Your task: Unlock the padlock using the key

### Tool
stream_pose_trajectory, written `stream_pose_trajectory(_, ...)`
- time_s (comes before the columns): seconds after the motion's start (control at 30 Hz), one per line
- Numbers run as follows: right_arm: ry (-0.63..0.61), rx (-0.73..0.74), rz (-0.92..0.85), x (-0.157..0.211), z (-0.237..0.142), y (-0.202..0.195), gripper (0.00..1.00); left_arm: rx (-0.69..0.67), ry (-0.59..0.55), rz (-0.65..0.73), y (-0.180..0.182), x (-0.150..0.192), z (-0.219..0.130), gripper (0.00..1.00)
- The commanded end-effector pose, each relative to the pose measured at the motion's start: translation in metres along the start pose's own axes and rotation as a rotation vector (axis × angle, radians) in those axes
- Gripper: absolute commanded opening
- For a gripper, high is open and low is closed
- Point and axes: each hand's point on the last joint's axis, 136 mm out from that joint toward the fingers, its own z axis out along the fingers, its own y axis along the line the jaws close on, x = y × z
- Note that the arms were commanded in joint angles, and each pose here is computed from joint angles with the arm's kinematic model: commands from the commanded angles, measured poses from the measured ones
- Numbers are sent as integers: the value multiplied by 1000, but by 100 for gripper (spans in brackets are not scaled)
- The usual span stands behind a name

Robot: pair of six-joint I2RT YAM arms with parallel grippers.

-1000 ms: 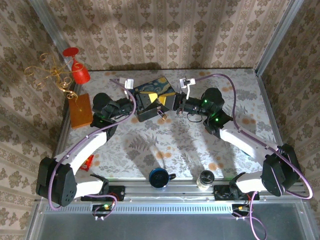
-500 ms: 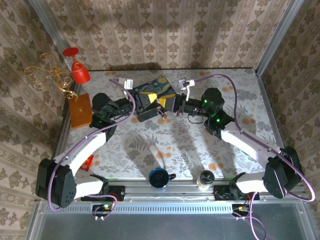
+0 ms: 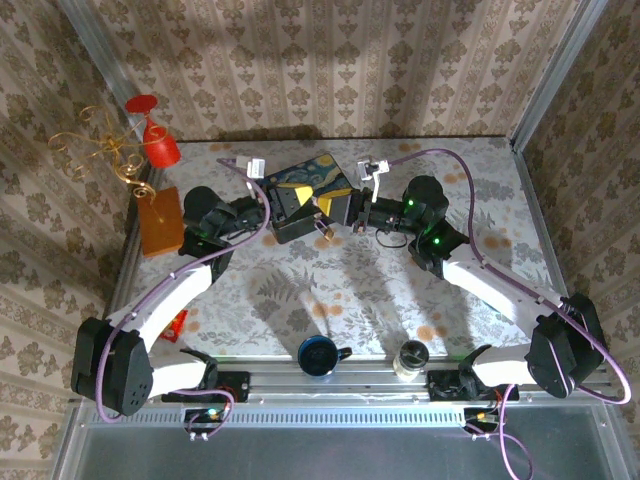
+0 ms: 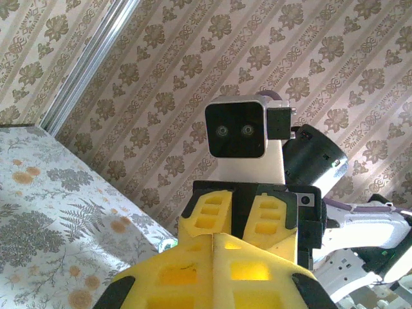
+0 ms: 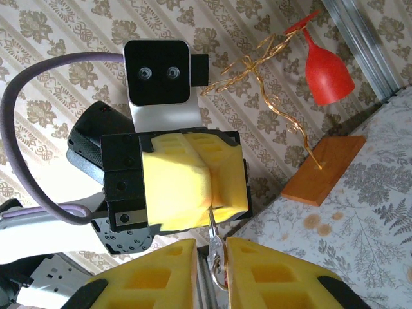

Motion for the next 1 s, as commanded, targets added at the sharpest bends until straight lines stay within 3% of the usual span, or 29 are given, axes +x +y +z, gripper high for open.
stream_pose_trajectory(0.0,-29,-66,-36,-14,2,21,20,26,-24,30,-6,-5,-1,0)
stream_pose_trajectory(0.4,-35,-80,-40,-18,5,22,19,48,-17,22,-9,-5,1,0)
stream_pose_trajectory(0.97,-38,-92,-38,-19,7,22,8,54,-6,17,-10,-1,2,0)
